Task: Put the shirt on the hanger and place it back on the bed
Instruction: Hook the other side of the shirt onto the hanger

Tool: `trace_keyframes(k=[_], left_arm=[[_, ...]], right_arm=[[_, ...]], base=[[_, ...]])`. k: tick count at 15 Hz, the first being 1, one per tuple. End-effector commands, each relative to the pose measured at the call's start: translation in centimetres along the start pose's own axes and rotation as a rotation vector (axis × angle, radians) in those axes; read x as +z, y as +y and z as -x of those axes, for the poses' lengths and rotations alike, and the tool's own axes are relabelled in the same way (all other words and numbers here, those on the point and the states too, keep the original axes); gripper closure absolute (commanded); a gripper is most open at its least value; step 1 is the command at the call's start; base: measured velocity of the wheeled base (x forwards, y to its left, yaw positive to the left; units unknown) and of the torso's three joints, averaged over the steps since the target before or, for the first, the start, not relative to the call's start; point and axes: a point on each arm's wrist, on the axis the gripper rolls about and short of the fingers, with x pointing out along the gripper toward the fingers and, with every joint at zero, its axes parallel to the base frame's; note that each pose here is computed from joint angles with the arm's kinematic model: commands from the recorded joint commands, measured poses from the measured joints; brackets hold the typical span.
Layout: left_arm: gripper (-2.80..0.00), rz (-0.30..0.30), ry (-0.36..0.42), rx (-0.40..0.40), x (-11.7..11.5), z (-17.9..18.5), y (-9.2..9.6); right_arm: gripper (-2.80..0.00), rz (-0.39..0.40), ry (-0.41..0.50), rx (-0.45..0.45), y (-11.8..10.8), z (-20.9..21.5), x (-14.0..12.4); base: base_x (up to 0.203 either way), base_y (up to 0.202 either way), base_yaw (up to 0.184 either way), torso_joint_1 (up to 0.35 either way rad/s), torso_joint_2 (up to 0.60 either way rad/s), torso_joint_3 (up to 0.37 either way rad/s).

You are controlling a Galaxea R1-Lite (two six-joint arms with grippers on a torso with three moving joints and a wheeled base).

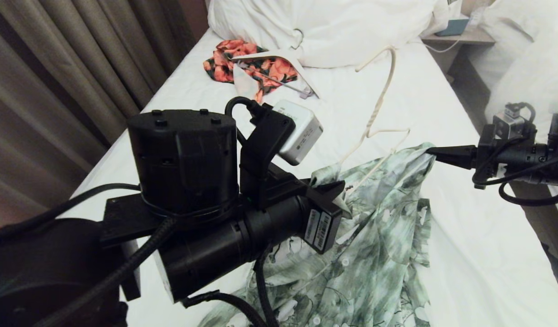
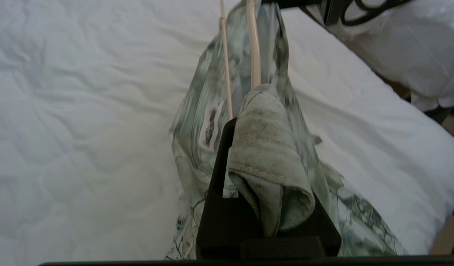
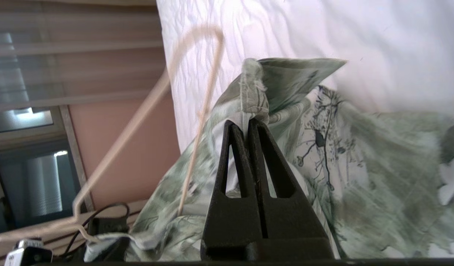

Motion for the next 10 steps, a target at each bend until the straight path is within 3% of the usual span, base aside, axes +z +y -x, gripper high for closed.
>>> trace_keyframes(k=[1,10], left_arm=[[0.00,-0.003,0.008,-0.002,0.6,0.8,0.1],[0.00,-0.025,0.078,-0.032,1.2,3.0,-0.2]], right_arm=[[0.00,0.006,-0.011,0.005,0.2,0.3,0.2],[0.00,0.112,-0.040,0.034,1.8,0.7,0.9]], base=[[0.000,0.000,0.000,0.000,0.00,0.000],[0.000,0.000,0.000,0.000,0.00,0.000]])
